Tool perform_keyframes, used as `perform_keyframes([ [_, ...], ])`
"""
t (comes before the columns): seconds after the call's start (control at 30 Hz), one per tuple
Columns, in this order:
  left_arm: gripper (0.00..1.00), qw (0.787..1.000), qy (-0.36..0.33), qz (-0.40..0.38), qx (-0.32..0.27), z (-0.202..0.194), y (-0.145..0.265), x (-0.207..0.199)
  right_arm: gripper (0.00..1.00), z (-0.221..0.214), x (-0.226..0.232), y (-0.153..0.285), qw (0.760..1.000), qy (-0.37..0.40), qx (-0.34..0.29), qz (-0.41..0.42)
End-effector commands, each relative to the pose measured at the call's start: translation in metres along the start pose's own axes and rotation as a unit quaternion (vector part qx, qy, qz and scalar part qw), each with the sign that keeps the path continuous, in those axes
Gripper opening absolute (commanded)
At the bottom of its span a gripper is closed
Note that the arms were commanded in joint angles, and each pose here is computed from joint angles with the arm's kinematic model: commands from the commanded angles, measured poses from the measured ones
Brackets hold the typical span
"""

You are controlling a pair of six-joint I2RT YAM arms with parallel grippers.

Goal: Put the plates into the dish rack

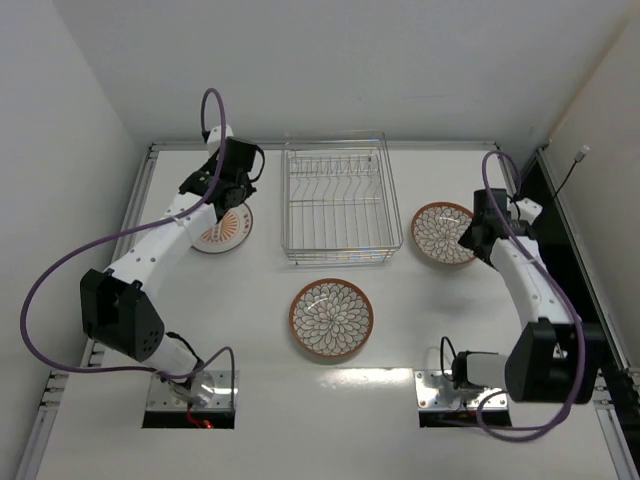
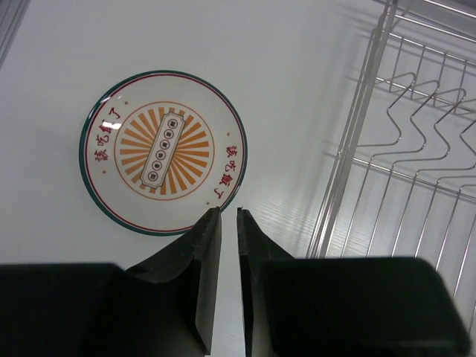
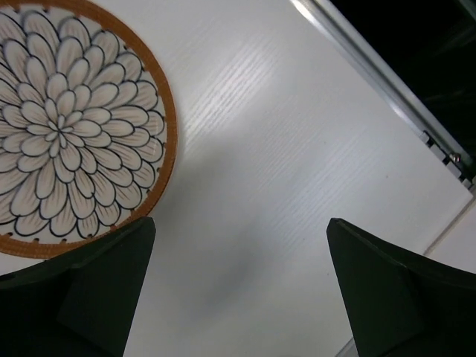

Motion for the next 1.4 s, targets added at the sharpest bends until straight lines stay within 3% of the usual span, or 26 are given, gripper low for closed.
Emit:
perform_keyframes([
  [0.0,0.13,0.999,0.024,-0.037,-0.013,0.013,0.012,-0.013,1.0,0.01,0.02,-0.017,0.999,-0.013,0.042,0.02],
  [0.17,0.15,0.999,0.021,-0.034,-0.011,0.009,0.011,-0.011,1.0,0.005,0.031,-0.054,0.989,-0.027,0.133,0.063],
  [0.43,0.16,0.999,0.019,-0.04,-0.01,0.01,0.011,-0.013,1.0,-0.003,0.031,-0.081,0.969,-0.103,0.106,0.197],
  [0.53,0.16,0.999,0.017,-0.038,-0.008,0.007,0.008,-0.013,1.0,-0.013,0.029,-0.095,0.961,-0.118,0.13,0.213],
  [0.63,0.16,0.999,0.017,-0.038,-0.008,0.007,0.008,-0.013,1.0,-0.019,0.034,-0.104,0.946,-0.141,0.137,0.258],
  [0.67,0.16,0.999,0.017,-0.038,-0.008,0.007,0.008,-0.013,1.0,-0.029,0.041,-0.104,0.93,-0.165,0.154,0.29],
  [0.7,0.16,0.999,0.014,-0.035,-0.005,0.005,0.005,-0.013,1.0,-0.023,0.048,-0.106,0.924,-0.174,0.137,0.312],
  [0.83,0.16,0.999,0.01,-0.035,-0.005,0.005,0.005,-0.013,0.93,-0.024,0.066,-0.106,0.887,-0.223,0.157,0.373],
  [0.97,0.16,0.999,0.01,-0.038,-0.002,0.004,0.006,-0.013,0.91,-0.019,0.076,-0.111,0.885,-0.232,0.165,0.37],
  [1.17,0.17,0.999,0.009,-0.042,0.002,0.003,0.006,-0.015,0.71,-0.006,0.09,-0.122,0.883,-0.233,0.164,0.373],
  [1.27,0.17,0.999,0.009,-0.042,0.002,0.003,0.006,-0.015,0.34,-0.005,0.091,-0.122,0.881,-0.233,0.165,0.377],
  [1.3,0.17,0.999,0.009,-0.042,0.002,0.003,0.006,-0.015,0.06,-0.006,0.09,-0.121,0.881,-0.233,0.165,0.377],
  [1.33,0.17,0.999,0.01,-0.038,-0.002,0.004,0.006,-0.013,0.0,-0.003,0.089,-0.119,0.883,-0.233,0.158,0.375],
  [1.37,0.17,0.999,0.01,-0.038,-0.002,0.004,0.006,-0.013,0.0,0.0,0.083,-0.115,0.89,-0.233,0.146,0.362],
])
Point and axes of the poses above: each gripper's point midway between its finger pads, its own y axis back along the fingers, its own x axis along the line the jaws close on, z = x × y, the point moved 3 cm from there along y, back along the fingers, and after that the axes turned 13 degrees about y, right-handed, at the moved point
